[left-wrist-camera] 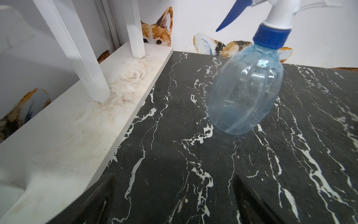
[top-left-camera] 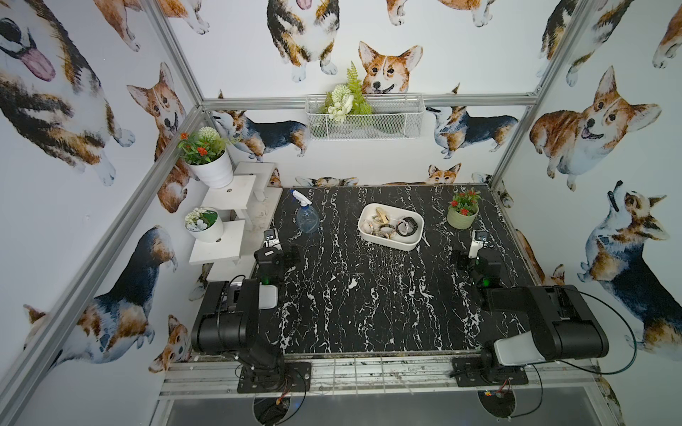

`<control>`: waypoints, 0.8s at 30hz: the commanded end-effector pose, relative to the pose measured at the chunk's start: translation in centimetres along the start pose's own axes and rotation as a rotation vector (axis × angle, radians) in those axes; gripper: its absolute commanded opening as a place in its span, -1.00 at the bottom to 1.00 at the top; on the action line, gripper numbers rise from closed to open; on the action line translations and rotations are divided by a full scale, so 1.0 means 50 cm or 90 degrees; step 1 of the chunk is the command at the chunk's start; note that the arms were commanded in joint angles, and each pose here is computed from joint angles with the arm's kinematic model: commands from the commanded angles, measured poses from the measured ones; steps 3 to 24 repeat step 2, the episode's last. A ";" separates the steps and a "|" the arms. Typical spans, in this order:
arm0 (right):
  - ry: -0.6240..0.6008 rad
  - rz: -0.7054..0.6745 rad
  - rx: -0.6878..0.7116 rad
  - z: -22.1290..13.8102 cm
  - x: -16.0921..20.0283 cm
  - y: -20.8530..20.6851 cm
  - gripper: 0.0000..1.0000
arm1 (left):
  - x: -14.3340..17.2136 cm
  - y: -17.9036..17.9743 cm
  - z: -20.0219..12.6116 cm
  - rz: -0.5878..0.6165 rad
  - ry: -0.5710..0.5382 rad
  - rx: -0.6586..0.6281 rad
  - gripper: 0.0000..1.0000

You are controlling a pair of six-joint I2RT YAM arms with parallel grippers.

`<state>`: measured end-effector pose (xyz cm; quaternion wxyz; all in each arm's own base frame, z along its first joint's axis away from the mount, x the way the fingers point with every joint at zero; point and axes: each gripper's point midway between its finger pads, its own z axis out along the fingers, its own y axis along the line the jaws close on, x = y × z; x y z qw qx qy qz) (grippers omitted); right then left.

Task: Put the watch into the storage box
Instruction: Reset both arms

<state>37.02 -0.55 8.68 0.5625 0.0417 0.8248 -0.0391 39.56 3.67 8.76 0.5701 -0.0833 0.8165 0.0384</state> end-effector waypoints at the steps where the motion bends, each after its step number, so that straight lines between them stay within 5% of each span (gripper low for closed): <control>1: -0.012 0.001 0.000 0.000 -0.011 -0.001 0.99 | -0.004 -0.001 0.001 0.002 -0.002 0.003 1.00; 24: -0.013 0.000 0.001 -0.001 -0.011 -0.001 0.99 | -0.004 -0.001 0.001 0.002 -0.003 0.003 1.00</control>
